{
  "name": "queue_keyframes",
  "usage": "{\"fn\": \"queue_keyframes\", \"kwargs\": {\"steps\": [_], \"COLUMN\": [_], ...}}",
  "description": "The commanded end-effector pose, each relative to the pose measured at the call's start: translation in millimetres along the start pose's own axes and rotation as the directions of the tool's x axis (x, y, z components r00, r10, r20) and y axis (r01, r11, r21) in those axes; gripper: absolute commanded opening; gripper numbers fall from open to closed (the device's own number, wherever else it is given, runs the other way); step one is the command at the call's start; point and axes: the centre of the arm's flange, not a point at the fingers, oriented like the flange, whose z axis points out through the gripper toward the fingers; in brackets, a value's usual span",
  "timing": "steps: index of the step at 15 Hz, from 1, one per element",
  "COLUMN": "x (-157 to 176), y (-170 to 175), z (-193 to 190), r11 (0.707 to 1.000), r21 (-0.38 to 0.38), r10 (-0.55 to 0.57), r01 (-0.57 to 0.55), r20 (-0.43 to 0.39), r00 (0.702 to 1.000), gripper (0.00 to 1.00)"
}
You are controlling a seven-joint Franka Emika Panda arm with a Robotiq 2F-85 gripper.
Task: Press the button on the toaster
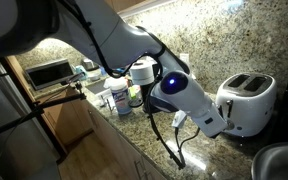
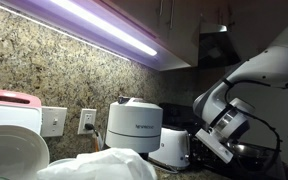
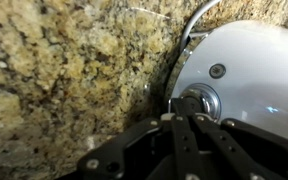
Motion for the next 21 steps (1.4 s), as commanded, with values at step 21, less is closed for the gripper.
{"fn": "queue_keyframes", "kwargs": {"steps": [21], "x": [-6], "y": [-2], "z": [5], "r11": [0.999], "r21": [0.034], "r10": [0.009], "r01": [-0.008], "r20": [-0.042], "r00": [0.999], "gripper": [0.0]}}
